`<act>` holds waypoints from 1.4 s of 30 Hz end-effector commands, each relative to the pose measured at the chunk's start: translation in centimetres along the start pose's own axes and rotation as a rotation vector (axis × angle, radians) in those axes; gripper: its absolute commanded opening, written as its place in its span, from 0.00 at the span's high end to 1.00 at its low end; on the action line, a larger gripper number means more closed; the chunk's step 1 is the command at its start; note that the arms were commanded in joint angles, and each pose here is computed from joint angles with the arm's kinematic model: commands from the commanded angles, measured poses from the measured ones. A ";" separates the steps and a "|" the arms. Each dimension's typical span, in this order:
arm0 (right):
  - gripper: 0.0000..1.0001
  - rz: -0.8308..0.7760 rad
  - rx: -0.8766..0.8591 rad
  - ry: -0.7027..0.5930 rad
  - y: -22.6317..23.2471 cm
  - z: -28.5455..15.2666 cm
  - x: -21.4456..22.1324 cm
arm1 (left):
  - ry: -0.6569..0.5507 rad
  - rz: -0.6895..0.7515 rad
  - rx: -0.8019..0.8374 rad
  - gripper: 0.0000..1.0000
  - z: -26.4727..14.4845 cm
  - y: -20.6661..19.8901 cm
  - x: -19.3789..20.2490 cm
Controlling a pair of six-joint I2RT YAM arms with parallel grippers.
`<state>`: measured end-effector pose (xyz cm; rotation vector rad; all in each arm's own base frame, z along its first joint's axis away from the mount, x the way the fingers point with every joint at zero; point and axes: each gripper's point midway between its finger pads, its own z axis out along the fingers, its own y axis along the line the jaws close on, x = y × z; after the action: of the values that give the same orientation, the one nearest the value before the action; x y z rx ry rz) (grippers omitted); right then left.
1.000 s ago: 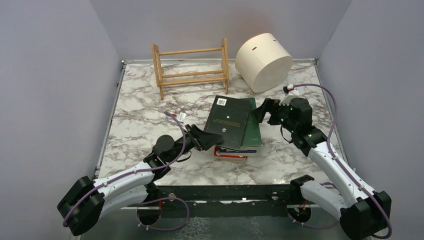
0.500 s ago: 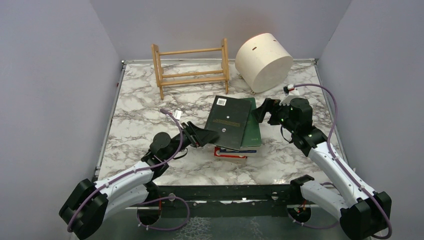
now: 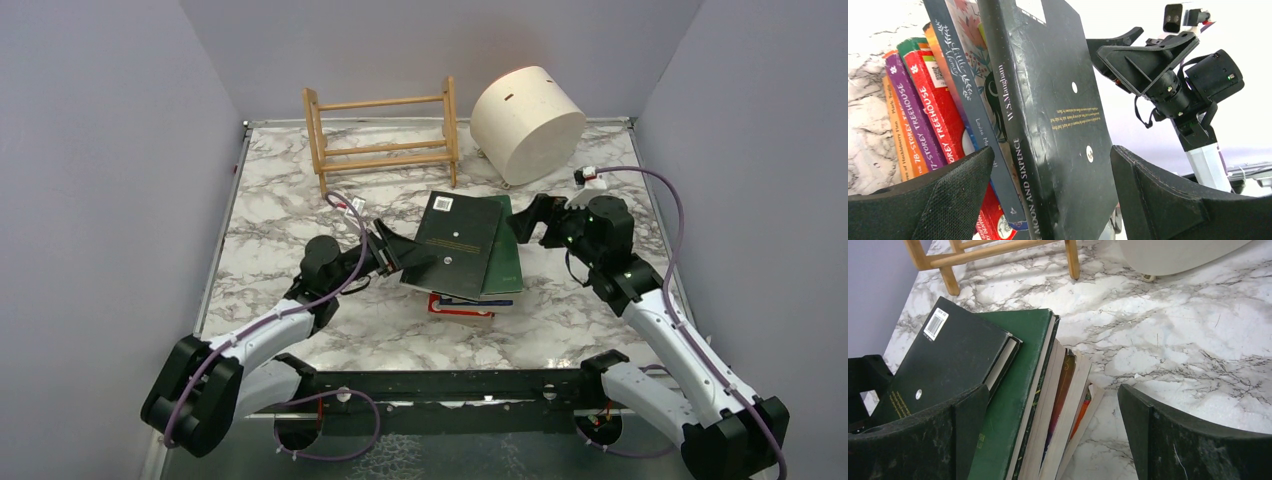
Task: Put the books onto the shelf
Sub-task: Pick up the book from the center of the board.
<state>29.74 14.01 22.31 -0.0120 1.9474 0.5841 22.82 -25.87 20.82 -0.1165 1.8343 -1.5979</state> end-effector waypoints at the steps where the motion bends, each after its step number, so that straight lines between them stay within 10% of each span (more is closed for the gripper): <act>1: 0.00 -0.024 0.005 -0.043 0.4 -0.9 -1.7 | 0.100 -0.023 0.065 0.20 0.6 -1.7 0.5; 42: 0.02 -0.028 -0.070 0.068 0.9 -0.1 1.9 | 0.157 -0.088 0.112 0.50 3.2 -2.1 -3.0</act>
<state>28.73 14.47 21.25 -0.0658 1.9948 0.6071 25.95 -27.26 21.88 -0.1146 1.9442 -1.7776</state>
